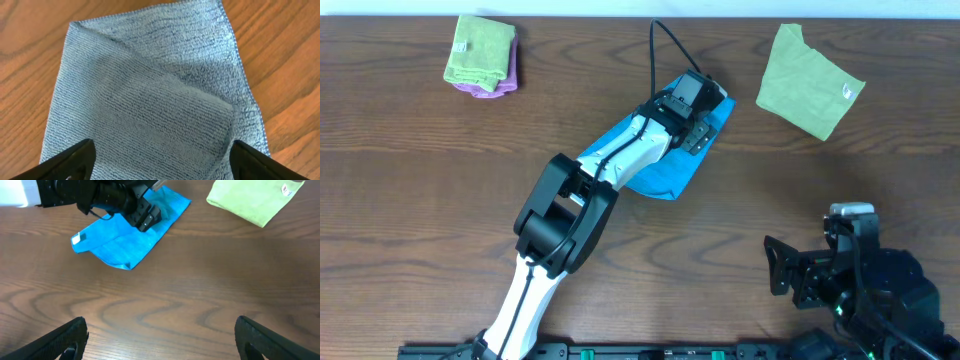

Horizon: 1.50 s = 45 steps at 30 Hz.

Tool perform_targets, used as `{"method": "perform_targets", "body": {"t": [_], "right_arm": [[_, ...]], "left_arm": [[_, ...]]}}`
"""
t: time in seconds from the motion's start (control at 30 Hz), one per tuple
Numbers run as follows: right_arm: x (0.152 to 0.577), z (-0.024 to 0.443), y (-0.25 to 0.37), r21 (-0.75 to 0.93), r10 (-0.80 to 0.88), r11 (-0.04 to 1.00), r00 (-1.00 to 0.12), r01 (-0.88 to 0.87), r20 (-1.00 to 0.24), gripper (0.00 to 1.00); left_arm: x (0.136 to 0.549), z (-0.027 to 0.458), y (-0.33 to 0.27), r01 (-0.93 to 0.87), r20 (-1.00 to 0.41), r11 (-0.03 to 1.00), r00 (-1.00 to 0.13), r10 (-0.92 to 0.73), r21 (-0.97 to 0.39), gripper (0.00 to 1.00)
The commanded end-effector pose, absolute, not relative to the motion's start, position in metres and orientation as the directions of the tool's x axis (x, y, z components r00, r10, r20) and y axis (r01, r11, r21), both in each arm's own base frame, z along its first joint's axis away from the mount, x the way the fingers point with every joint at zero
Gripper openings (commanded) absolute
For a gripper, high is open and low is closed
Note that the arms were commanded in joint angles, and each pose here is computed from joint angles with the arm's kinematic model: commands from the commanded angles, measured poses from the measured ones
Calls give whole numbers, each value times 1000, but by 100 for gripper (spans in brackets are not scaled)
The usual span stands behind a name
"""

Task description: Fold the cloth

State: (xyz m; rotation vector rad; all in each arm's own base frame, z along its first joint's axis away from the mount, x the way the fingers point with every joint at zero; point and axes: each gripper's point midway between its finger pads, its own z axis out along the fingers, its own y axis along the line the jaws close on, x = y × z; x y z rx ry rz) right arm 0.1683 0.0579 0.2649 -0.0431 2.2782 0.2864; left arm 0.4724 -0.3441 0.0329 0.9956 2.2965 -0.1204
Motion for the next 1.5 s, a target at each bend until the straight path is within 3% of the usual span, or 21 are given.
{"method": "perform_targets", "body": {"t": [0.0,0.23,0.6,1.03,1.47], "right_arm": [[167,270,59,208,77,970,-657,-123,-750,93],[167,270,59,208,77,970,-657,-123,-750,93],[167,270,59,208,77,970,-656,-123,-750,93],[167,270,59,208,77,970,-657,-123,-750,93],[166,270,60,213,77,969,-660,-128,-748,93]], "left_arm": [[472,24,-347,687,-572,713,-531,625,142,84],[473,25,-348,686,-574,713,-529,624,143,71],[463,20,-351,704,-556,704,-550,623,92,90],[470,11,-353,695,-572,711,-542,616,107,89],[491,18,-336,621,-588,756,-539,603,206,90]]}}
